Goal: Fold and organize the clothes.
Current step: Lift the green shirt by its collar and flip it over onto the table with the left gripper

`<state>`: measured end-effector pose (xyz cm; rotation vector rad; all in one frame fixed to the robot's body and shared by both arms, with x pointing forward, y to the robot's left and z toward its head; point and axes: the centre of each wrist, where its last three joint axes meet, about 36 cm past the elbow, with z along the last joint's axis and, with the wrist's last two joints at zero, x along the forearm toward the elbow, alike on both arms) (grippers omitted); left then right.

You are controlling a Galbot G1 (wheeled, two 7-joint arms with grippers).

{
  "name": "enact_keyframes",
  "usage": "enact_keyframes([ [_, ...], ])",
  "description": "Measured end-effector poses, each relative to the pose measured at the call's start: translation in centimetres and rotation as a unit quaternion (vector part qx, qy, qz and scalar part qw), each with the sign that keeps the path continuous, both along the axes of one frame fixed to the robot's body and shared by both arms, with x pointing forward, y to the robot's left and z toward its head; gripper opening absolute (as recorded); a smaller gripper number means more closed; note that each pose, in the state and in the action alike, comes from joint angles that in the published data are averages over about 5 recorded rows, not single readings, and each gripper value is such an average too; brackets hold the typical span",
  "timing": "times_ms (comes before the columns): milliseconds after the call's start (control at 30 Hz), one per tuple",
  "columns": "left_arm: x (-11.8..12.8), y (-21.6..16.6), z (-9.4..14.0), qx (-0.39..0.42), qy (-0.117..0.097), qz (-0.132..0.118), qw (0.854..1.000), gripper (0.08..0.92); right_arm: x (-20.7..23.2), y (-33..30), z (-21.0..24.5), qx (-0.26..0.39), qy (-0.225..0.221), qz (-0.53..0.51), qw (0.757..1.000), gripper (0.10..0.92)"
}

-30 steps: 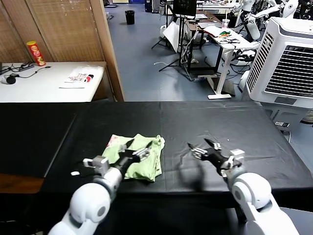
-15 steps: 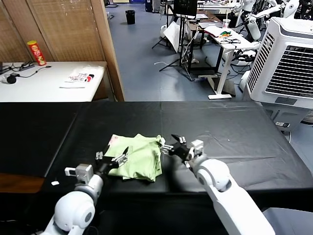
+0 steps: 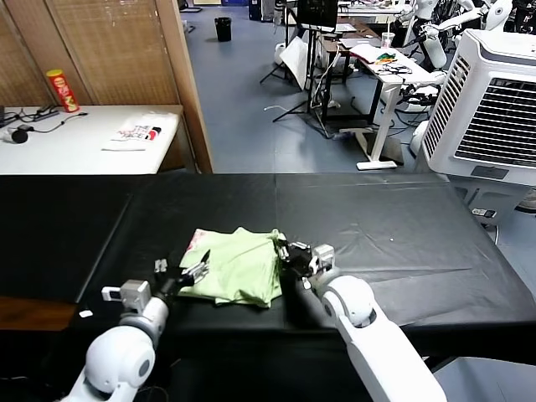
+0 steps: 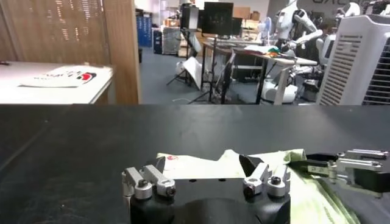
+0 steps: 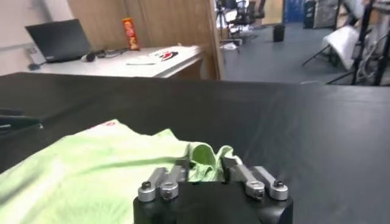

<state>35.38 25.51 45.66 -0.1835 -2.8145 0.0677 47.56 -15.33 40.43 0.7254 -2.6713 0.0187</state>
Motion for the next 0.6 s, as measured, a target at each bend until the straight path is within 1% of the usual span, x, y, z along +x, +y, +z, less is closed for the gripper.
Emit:
enact_keyframes([
  [33, 0.2, 0.2, -0.1, -0.004, -0.002, 0.0, 1.0, 0.798, -0.1, -0.1, 0.0, 0.001, -0.001, 0.001, 1.0, 0.169],
  [67, 0.4, 0.4, -0.2, -0.009, -0.004, 0.0, 1.0, 0.798, -0.2, -0.1, 0.1, 0.002, -0.002, 0.003, 1.0, 0.198],
  [133, 1.0, 0.9, -0.4, -0.025, -0.008, -0.002, 1.0, 0.798, -0.4, -0.5, 0.3, 0.008, -0.006, 0.005, 1.0, 0.288],
  [167, 1.3, 1.2, -0.6, -0.035, -0.008, -0.004, 0.999, 0.798, -0.5, -0.7, 0.5, 0.012, -0.009, 0.005, 1.0, 0.338],
  [200, 1.7, 1.5, -0.8, -0.045, -0.009, -0.005, 0.999, 0.798, -0.6, -1.0, 0.8, 0.017, -0.011, 0.004, 1.0, 0.405],
  [267, 2.4, 2.2, -1.2, -0.066, -0.006, -0.007, 0.998, 0.798, -0.9, -1.6, 1.5, 0.027, -0.017, 0.003, 0.999, 0.505],
  [300, 2.8, 2.7, -1.4, -0.078, -0.004, -0.008, 0.997, 0.798, -1.1, -2.0, 1.9, 0.032, -0.02, 0.001, 0.999, 0.572],
  [400, 4.0, 4.1, -2.2, -0.116, 0.008, -0.008, 0.993, 0.798, -2.1, -3.3, 3.3, 0.046, -0.03, -0.004, 0.998, 0.717],
  [433, 4.3, 4.7, -2.4, -0.129, 0.013, -0.008, 0.991, 0.798, -2.5, -3.8, 3.7, 0.049, -0.034, -0.007, 0.998, 0.75],
  [500, 5.0, 5.7, -2.9, -0.156, 0.021, -0.005, 0.987, 0.798, -3.3, -4.6, 4.6, 0.054, -0.04, -0.01, 0.998, 0.786],
  [600, 5.6, 7.0, -3.7, -0.193, 0.034, 0.004, 0.981, 0.798, -4.8, -5.3, 5.6, 0.059, -0.048, -0.013, 0.997, 0.796],
])
